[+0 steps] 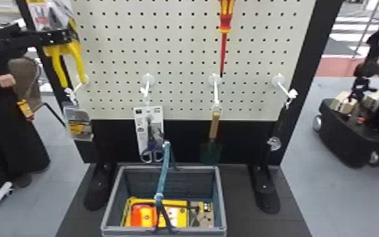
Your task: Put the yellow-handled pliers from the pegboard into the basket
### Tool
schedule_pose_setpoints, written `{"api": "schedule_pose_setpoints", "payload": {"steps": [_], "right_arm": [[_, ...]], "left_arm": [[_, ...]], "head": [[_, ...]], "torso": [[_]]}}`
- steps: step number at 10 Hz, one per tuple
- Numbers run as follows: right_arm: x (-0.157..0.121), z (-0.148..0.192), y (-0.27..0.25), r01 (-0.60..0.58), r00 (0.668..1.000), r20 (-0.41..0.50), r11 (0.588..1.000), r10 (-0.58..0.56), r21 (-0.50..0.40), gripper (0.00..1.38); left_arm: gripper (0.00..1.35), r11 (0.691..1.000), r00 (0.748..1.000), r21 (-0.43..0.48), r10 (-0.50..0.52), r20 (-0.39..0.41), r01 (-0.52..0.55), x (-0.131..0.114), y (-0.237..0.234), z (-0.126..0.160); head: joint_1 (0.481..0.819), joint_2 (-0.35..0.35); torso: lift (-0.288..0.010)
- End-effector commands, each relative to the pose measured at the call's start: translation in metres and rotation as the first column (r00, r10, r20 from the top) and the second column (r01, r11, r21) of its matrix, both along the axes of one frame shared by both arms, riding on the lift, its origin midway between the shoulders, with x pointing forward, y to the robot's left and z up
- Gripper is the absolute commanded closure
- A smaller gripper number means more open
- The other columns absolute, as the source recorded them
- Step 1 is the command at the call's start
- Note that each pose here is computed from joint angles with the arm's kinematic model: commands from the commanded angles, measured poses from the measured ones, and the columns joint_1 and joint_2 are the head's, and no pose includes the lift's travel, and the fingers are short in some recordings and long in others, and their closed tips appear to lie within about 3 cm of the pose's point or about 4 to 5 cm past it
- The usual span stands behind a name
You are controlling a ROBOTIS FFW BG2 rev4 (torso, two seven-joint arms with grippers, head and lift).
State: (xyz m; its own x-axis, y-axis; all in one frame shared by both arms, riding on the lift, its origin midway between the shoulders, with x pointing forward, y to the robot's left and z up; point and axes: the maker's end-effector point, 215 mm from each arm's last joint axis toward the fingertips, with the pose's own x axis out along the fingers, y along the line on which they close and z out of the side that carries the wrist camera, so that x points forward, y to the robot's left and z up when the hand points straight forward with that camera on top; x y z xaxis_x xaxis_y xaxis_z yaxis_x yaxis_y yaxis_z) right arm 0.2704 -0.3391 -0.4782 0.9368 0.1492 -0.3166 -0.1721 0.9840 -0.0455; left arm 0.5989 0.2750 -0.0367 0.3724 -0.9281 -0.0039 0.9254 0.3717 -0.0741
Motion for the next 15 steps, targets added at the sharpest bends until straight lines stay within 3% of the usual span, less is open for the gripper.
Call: {"api": "schedule_pose_setpoints", "payload": {"steps": [1, 5, 8, 9, 11, 15], "right_arm": [[0.000, 0.001, 0.000, 0.001, 1.000, 0.002, 1.000, -0.001, 0.001, 0.12], [-0.007, -0.003, 0.000, 0.003, 1.000, -0.014, 1.000, -0.003, 0.004, 0.12], [-0.005, -0.001, 0.000, 0.002, 1.000, -0.009, 1.000, -0.002, 0.003, 0.12], [-0.007, -0.003, 0.000, 0.002, 1.000, -0.014, 1.000, -0.002, 0.004, 0.12], [-0.007, -0.001, 0.001, 0.001, 1.000, -0.013, 1.000, -0.001, 0.003, 0.12], [-0.010, -0.004, 0.001, 0.002, 1.000, -0.021, 1.000, -0.002, 0.004, 0.12]], "left_arm": [[1.21, 1.000, 1.000, -0.001, 0.002, -0.001, -0.002, -0.001, 0.001, -0.001], [1.21, 1.000, 0.999, 0.010, -0.018, 0.026, 0.018, -0.018, -0.008, 0.006], [1.21, 0.999, 0.996, 0.009, -0.046, 0.077, 0.046, -0.044, -0.017, 0.018], [1.21, 0.999, 0.996, -0.002, -0.054, 0.070, 0.054, -0.054, -0.019, 0.009], [1.21, 0.999, 0.999, -0.031, -0.033, 0.027, 0.034, -0.065, -0.014, -0.025], [1.21, 0.989, 0.993, -0.144, 0.016, -0.115, -0.032, -0.088, -0.024, -0.133]], "head": [[0.549, 0.000], [0.549, 0.000], [0.549, 0.000], [0.549, 0.000], [0.549, 0.000], [0.549, 0.000]], "torso": [[-0.100], [-0.100], [-0.100], [-0.100], [-0.100], [-0.100]]}}
